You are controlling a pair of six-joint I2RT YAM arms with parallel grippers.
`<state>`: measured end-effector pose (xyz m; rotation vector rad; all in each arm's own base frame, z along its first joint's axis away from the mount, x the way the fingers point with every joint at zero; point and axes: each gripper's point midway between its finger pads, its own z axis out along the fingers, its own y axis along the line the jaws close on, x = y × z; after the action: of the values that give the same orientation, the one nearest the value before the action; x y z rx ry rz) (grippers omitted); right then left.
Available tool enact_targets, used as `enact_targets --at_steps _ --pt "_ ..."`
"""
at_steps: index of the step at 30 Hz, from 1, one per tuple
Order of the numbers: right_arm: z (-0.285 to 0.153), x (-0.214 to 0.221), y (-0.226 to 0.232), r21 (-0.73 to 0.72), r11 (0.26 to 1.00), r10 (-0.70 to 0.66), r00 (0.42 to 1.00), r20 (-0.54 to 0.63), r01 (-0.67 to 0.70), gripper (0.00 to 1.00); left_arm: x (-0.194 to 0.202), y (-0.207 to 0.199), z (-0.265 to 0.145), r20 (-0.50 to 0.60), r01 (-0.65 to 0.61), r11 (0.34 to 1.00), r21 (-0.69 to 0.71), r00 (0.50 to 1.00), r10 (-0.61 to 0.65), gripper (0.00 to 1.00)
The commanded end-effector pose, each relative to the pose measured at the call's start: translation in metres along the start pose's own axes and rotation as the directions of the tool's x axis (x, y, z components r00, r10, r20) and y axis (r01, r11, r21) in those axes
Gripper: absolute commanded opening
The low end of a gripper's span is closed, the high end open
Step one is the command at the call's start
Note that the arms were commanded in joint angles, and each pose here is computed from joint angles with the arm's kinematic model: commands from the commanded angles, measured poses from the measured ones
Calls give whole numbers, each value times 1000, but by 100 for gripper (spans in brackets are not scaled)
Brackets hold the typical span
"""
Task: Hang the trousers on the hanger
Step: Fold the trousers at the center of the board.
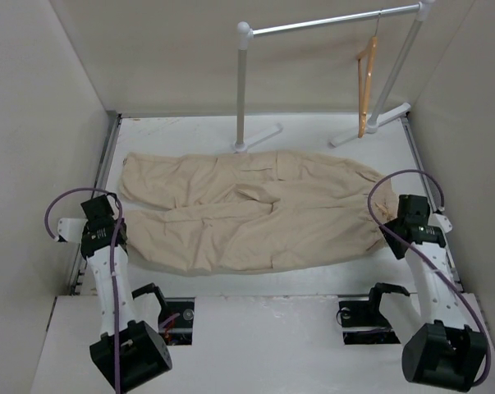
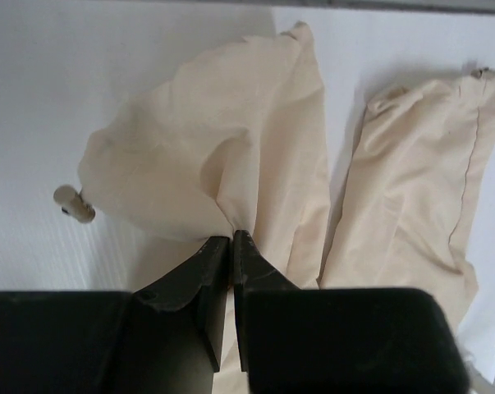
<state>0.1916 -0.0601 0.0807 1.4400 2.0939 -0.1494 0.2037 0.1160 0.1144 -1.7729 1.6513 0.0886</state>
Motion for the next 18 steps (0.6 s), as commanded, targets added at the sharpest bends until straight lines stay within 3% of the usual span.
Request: enact_targets --at_steps 1,9,11,14,16,18 --pt "7 -12 -10 69 996 56 998 37 -59 59 3 -1 -4 2 -47 999 3 999 47 4" --pt "50 0 1 123 989 87 996 -16 -84 57 12 -4 4 -26 -70 997 -12 997 70 4" --pt "61 0 10 104 990 100 995 -13 -99 45 14 -2 7 -28 -71 997 -23 997 70 4" --pt "61 -3 22 80 992 100 995 -31 -97 13 10 1 6 -20 -70 997 -40 997 70 4" --pt "46 -13 23 66 993 97 995 -13 -96 5 3 5 4 -7 -59 996 -65 998 59 3" --pt "26 -26 20 35 996 83 996 33 -84 3 -6 6 -1 5 -44 996 -79 999 44 2"
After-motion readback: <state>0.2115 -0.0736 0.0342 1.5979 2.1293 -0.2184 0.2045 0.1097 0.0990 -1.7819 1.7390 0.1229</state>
